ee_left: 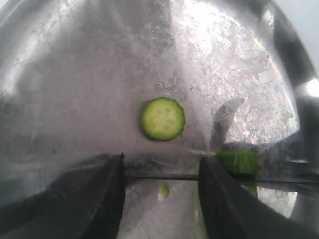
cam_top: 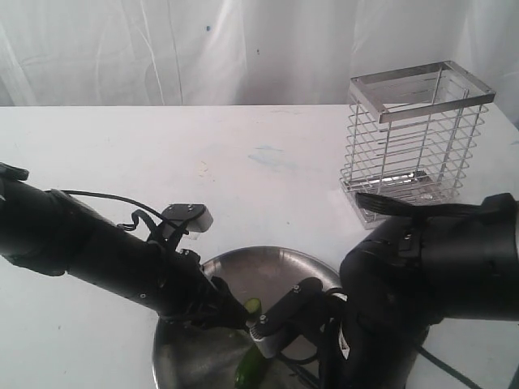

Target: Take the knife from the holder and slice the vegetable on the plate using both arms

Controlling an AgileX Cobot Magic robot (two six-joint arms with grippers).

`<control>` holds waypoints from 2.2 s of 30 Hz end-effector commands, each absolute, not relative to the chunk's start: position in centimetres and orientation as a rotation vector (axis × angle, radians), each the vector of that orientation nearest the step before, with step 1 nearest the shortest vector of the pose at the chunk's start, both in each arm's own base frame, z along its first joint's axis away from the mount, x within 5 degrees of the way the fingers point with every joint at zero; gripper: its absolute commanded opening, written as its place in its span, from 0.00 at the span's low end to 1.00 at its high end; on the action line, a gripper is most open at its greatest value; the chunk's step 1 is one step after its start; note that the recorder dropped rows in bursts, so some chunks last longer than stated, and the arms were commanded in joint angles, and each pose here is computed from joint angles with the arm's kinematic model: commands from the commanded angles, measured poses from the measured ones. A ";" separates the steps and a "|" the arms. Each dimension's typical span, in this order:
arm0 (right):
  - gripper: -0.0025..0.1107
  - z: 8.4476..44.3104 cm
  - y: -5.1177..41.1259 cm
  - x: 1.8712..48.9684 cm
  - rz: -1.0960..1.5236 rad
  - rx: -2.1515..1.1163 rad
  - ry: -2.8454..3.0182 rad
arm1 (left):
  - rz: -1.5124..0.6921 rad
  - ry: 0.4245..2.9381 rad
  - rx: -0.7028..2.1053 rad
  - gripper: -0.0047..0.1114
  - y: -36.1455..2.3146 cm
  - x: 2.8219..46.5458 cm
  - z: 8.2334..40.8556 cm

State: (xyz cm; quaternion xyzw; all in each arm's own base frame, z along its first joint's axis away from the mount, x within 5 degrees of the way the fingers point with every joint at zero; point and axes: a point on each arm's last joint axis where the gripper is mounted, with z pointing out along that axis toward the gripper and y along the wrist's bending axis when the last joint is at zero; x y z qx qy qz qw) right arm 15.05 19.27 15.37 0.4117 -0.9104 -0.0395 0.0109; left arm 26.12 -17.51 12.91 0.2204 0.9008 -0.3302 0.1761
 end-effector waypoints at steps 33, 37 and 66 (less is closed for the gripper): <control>0.02 16.6 18.9 14.7 -0.227 1.344 -2.926 | -0.904 2.441 0.733 0.48 -17.3 25.3 16.3; 0.02 16.6 18.8 14.6 -0.216 1.338 -2.910 | -0.858 2.381 0.749 0.48 -17.0 25.1 17.9; 0.02 16.4 18.2 14.5 -0.118 1.320 -2.879 | -0.838 2.412 0.819 0.48 -16.6 24.3 18.6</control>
